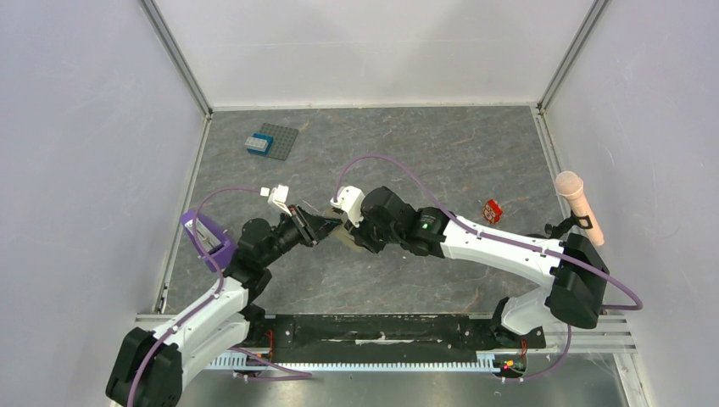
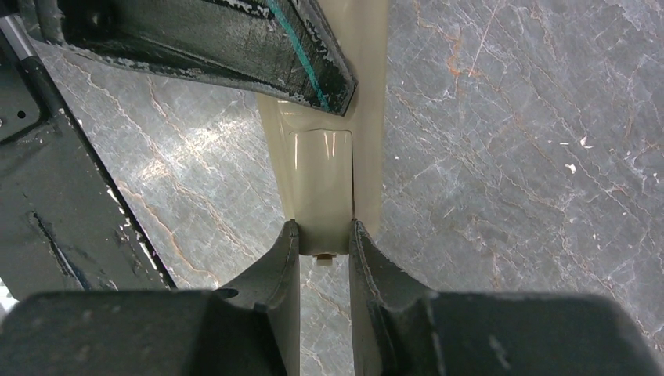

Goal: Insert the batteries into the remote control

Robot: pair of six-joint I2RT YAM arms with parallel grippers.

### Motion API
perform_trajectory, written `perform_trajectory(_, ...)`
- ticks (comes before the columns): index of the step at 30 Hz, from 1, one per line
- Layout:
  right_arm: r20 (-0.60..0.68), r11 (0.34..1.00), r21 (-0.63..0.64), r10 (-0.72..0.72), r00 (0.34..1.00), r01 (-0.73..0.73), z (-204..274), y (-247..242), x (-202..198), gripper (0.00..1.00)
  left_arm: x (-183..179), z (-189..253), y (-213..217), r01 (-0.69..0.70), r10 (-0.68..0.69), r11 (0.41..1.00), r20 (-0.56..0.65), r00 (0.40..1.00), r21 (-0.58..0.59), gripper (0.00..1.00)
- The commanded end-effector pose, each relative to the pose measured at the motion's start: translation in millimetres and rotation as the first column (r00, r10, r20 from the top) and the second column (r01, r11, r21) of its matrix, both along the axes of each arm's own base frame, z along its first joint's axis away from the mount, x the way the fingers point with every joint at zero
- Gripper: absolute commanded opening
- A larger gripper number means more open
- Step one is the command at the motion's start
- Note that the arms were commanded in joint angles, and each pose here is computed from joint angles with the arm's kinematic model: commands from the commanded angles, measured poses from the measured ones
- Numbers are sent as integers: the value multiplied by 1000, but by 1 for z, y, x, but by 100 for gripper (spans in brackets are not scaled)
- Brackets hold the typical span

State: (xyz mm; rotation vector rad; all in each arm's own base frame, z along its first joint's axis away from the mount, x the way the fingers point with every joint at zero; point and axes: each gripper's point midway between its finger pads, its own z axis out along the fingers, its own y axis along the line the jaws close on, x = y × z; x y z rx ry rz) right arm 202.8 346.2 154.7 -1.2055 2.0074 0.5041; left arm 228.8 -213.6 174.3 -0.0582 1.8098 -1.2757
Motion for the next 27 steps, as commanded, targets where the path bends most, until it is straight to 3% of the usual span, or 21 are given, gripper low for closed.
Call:
perform_trajectory(1,33,988,153,27,999,-32,41,32,5,0,-12,32,-13,97,-91,992,65,994,-85,2)
perform_trajectory(11,23,988,154,20,1000,-23,41,34,6,1,-15,41,-16,122,-116,984,58,992,-126,2)
perform_trajectory(18,14,995,99,13,1000,-14,42,28,7,9,-17,54,-17,112,-115,970,2,993,-216,2)
perform_trajectory(27,-36,999,47,28,999,-26,40,25,0,35,-17,67,-16,108,-111,960,1,994,-258,2)
